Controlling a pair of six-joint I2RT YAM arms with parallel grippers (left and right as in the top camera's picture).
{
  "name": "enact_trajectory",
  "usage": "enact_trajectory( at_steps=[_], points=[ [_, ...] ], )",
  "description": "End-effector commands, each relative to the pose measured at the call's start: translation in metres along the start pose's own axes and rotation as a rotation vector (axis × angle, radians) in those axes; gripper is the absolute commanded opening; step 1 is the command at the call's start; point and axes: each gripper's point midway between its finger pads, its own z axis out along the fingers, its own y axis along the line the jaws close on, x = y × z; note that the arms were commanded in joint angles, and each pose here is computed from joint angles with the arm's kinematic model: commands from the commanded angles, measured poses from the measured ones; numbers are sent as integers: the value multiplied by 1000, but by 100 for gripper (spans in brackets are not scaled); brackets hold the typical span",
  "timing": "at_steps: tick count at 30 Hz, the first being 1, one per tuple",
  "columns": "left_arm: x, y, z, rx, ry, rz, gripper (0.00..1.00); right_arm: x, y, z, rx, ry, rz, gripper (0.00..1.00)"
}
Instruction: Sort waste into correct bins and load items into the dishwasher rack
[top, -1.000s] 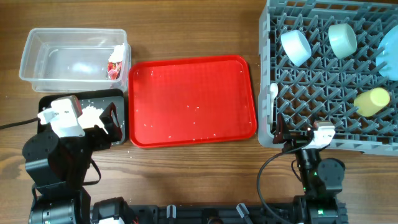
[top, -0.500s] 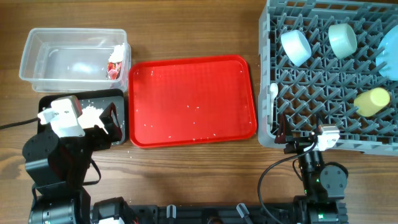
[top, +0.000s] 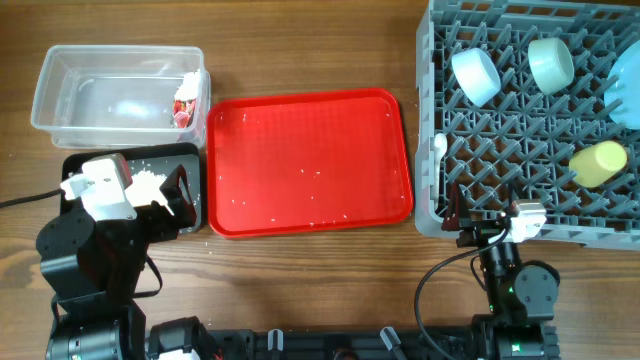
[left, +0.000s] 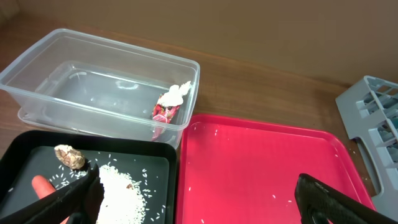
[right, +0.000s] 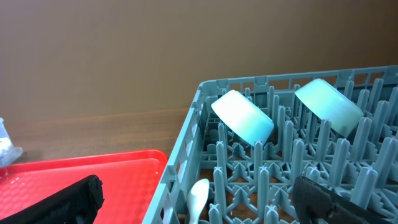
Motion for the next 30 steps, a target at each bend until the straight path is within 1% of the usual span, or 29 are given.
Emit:
enact_trajectory(
  at_steps=[1,21,26,30],
  points=[
    [2,1,1,2,3,9,100,-2,4,-1,-21,-12,9,100],
    [3,1,1,2,6,9,100,-2,4,-1,-21,-12,9,100],
    [27,3,-4,-25,74,17,100,-2,4,-1,-21,-12,9,100],
    [49,1,-2,-6,68,39,100,-2,4,-1,-21,-12,9,100]
  ],
)
